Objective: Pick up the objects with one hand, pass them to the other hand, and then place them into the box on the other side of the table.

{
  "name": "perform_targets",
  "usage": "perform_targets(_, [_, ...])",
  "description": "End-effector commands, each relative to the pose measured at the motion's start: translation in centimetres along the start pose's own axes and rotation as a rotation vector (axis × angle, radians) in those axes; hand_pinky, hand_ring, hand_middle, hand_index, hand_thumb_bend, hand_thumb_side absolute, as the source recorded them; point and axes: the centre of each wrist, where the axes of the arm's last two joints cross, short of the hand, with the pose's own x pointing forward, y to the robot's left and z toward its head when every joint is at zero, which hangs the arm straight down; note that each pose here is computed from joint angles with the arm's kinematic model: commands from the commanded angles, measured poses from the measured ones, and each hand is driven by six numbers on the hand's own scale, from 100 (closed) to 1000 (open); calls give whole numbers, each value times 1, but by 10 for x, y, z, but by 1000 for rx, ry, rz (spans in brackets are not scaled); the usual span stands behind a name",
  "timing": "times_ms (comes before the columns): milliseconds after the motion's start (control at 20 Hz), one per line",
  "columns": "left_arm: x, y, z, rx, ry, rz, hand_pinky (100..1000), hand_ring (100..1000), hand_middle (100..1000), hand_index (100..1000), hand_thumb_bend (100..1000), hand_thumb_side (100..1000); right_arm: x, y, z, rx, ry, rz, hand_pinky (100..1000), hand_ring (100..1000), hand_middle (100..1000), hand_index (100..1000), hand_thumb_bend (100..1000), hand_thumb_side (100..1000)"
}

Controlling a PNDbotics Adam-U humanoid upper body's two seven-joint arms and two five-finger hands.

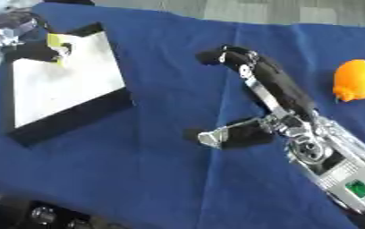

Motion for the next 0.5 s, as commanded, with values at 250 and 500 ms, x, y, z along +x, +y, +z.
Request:
perform_targets(250, [-8,17,4,80,36,-46,846,798,868,934,367,938,2,-9,1,-18,-8,18,814,789,727,839,699,270])
perform_targets(500, [-6,17,5,82,17,-47,851,801,869,934,407,681,2,-9,1,-20,-2,18,813,788,726,838,699,270])
